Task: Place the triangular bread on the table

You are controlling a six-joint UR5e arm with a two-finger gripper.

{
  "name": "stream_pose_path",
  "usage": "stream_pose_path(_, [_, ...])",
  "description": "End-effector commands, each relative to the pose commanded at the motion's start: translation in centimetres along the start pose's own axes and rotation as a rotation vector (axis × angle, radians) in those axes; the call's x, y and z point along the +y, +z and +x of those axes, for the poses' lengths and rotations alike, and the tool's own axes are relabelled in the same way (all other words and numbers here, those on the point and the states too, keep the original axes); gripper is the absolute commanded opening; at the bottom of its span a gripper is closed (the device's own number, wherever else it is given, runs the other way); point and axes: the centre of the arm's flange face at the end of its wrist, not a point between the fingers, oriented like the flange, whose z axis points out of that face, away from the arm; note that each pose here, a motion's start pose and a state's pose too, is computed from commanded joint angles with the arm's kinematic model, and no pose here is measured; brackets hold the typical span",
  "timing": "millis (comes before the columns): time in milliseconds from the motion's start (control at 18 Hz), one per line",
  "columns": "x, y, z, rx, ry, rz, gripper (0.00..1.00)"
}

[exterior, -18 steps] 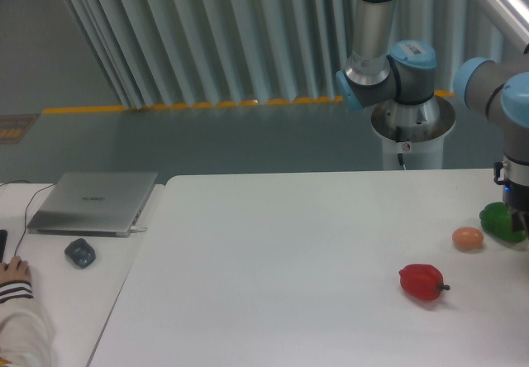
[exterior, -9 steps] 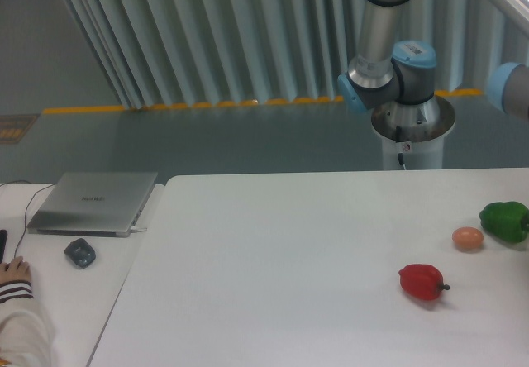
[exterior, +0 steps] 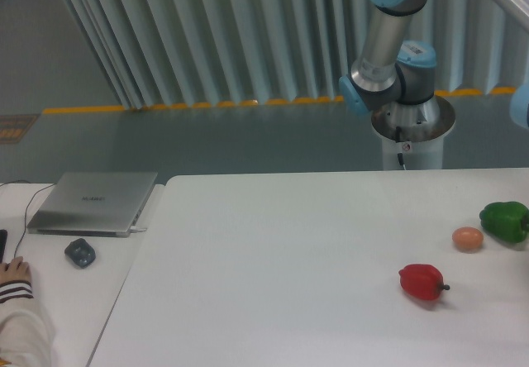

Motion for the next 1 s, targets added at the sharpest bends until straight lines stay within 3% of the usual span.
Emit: stream_pose_path(1000, [1.3, 4.8, 0.7, 0.076, -0.070, -0.009, 1.00])
